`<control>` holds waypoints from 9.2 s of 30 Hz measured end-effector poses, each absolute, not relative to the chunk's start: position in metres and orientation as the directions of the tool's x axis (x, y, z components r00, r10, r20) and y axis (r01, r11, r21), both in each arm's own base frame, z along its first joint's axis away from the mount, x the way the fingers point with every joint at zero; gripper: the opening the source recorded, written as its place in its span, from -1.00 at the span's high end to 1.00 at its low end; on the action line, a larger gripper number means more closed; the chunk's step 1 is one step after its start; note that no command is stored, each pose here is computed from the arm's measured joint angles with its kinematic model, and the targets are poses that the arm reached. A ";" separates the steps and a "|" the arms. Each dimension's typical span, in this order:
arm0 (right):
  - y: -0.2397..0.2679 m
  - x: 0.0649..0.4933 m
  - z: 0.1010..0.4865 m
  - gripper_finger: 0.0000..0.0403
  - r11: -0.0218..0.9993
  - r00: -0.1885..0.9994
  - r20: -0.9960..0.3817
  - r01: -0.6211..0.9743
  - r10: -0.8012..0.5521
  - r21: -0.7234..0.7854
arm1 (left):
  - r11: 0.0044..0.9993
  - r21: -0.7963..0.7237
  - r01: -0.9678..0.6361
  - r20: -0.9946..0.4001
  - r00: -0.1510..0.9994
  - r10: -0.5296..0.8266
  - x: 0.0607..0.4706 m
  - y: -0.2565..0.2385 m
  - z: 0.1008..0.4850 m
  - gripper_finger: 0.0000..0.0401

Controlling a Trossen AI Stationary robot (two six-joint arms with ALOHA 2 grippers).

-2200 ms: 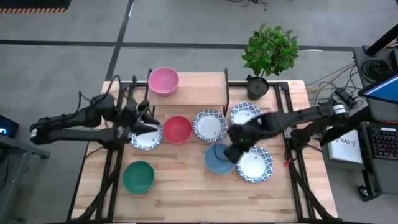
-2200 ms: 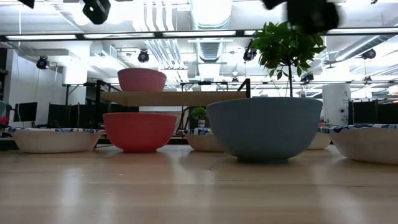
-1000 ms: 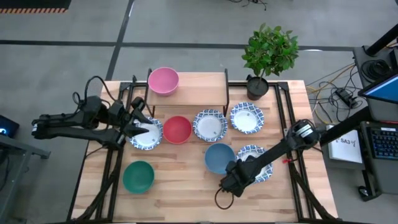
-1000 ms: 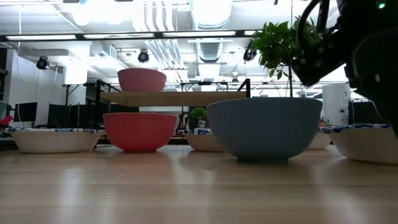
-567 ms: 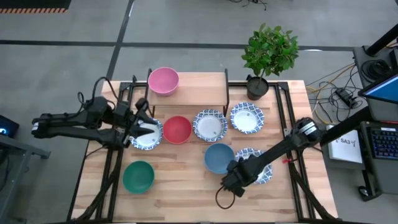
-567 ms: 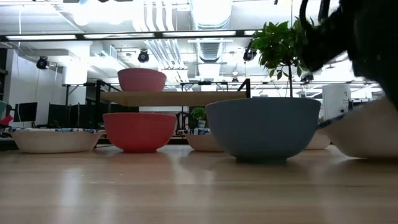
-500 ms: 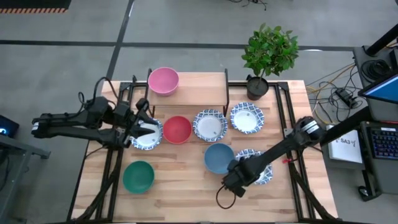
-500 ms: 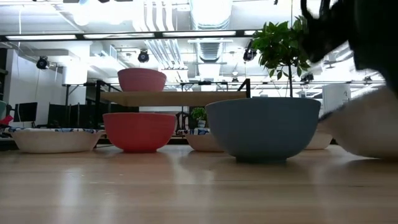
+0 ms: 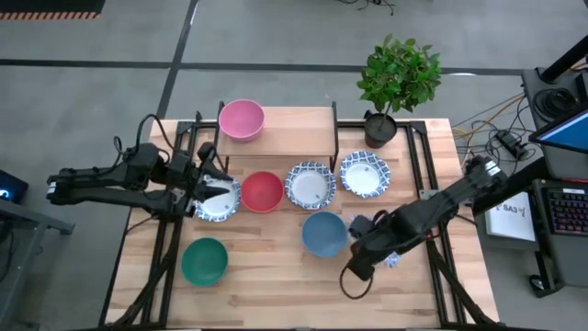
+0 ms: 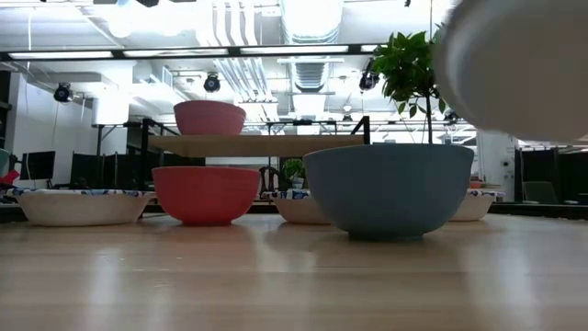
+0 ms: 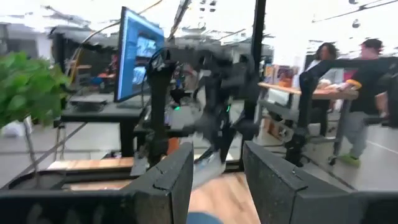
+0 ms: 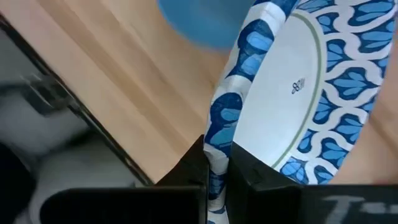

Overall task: Place and stack bowls onto a shelf
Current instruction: Put the bottom right white bowl on the shelf, then stack the orange bowl on the pink bowl on the shelf

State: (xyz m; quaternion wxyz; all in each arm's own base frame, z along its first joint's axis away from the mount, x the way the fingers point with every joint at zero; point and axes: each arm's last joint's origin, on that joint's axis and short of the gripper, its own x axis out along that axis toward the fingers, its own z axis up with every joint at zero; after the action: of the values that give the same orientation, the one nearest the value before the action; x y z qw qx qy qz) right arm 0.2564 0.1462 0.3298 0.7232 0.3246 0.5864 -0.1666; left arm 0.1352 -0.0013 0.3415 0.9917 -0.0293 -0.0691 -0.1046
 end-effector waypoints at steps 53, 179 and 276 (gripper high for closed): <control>-0.110 0.424 0.322 0.93 0.861 0.240 -0.834 0.017 -0.497 -0.508 | 0.976 -0.100 0.195 0.058 0.980 -0.190 0.138 -0.001 0.332 0.39; 0.075 0.235 0.291 0.66 0.978 0.937 -0.326 -0.173 0.126 -0.119 | 0.952 0.293 -0.083 -0.904 0.300 0.304 0.292 -0.030 0.176 0.45; 0.074 0.234 0.285 0.67 0.980 0.925 -0.360 -0.169 0.121 -0.106 | 0.952 0.221 -0.214 -0.900 0.332 0.283 0.236 0.152 0.389 0.95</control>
State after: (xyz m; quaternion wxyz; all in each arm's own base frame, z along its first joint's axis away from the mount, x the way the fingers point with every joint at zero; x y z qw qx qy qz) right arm 0.2340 0.0742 0.2854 0.9787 -0.0676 0.1790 0.0741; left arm 0.2358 0.1525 0.3891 0.8154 0.0313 0.5576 0.1523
